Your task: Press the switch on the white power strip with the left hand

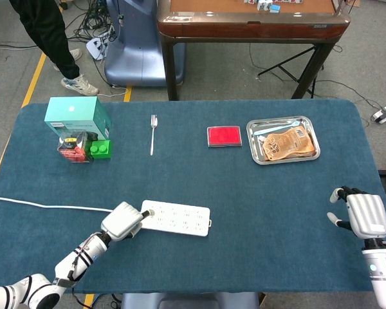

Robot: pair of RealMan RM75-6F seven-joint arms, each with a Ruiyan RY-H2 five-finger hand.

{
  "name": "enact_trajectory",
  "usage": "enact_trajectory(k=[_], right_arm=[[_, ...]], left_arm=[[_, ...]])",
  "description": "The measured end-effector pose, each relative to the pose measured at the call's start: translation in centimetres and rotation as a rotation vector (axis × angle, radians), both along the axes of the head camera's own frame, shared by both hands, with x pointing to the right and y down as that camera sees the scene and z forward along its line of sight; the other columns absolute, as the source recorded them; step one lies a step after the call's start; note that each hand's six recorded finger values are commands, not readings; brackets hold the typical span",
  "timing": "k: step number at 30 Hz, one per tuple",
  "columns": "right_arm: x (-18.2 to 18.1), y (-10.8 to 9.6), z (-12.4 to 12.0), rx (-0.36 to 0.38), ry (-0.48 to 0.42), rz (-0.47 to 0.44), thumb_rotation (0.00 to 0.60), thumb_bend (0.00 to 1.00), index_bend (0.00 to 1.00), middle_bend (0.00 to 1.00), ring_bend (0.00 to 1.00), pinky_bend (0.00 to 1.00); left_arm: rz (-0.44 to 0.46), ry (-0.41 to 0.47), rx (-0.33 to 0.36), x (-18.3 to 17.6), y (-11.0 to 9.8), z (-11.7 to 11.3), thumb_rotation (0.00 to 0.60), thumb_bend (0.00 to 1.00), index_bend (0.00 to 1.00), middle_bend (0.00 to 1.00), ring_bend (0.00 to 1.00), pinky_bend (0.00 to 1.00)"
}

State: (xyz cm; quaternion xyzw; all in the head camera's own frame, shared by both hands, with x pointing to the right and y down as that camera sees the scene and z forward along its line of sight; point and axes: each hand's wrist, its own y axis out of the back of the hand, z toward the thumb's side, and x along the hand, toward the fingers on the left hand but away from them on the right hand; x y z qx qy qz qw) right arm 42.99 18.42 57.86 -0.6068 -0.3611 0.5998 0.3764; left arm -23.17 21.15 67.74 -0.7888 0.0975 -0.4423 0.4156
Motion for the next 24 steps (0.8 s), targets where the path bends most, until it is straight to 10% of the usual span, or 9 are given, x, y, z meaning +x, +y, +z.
enact_trajectory(k=[24], right_arm=[[-0.27,0.12,0.71,-0.018,0.001,-0.005,0.600,0.13,0.53,0.49,0.49,0.60]], left_arm=[[0.004,-0.030,-0.028,-0.49,0.76,0.96,0.600,0.59,0.32,1.00,0.99,1.00]])
